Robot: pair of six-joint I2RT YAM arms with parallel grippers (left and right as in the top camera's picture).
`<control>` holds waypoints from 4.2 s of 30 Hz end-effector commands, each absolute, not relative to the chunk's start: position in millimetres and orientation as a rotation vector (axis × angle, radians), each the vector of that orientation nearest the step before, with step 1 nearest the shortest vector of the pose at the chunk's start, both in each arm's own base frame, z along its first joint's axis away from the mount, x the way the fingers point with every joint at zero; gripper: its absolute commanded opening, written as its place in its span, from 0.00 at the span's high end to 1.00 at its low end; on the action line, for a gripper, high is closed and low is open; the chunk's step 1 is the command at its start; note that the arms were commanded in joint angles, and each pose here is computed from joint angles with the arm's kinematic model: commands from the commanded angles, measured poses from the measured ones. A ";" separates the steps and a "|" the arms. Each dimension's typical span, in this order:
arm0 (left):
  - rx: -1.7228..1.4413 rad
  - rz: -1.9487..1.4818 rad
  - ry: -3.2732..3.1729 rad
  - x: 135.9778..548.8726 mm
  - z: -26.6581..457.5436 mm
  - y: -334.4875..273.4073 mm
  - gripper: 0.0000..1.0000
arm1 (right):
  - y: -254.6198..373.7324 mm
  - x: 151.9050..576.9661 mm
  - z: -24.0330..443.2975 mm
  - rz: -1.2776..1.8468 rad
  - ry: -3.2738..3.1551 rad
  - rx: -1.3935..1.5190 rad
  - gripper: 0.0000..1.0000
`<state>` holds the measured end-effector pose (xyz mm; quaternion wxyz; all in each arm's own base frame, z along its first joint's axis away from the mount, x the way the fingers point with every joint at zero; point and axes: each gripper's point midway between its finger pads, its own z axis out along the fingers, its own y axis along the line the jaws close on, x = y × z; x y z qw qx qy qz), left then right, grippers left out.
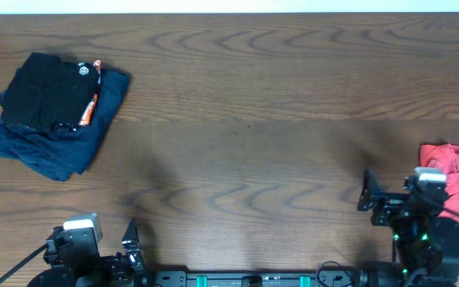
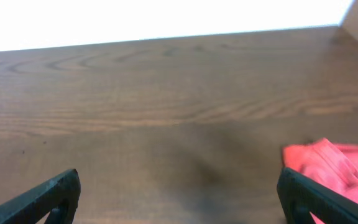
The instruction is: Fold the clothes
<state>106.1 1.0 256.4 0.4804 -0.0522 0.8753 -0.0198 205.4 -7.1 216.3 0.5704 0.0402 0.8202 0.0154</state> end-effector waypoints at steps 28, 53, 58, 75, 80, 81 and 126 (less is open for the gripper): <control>-0.112 -0.035 2.131 105.7 256.5 1.9 0.02 | 7.7 245.7 159.5 -0.021 1.626 -0.146 0.01; -0.112 -0.035 2.131 105.7 256.5 1.9 0.02 | 7.7 245.7 160.1 -0.022 1.624 -0.147 0.01; -0.112 -0.035 2.131 105.7 256.5 1.9 0.02 | 7.7 245.7 159.8 -0.022 1.625 -0.147 0.01; -0.111 -0.035 2.118 108.7 257.5 2.0 0.02 | 7.7 245.7 160.1 -0.022 1.624 -0.147 0.01; -0.097 -0.030 2.024 132.4 259.3 2.9 0.02 | 7.7 245.7 160.1 -0.022 1.624 -0.147 0.01; -0.096 -0.030 2.014 136.8 255.9 3.1 0.02 | 7.7 245.7 160.1 -0.022 1.624 -0.147 0.01; -0.102 -0.041 1.719 244.0 137.6 8.1 0.02 | 7.7 245.7 159.9 -0.022 1.625 -0.147 0.01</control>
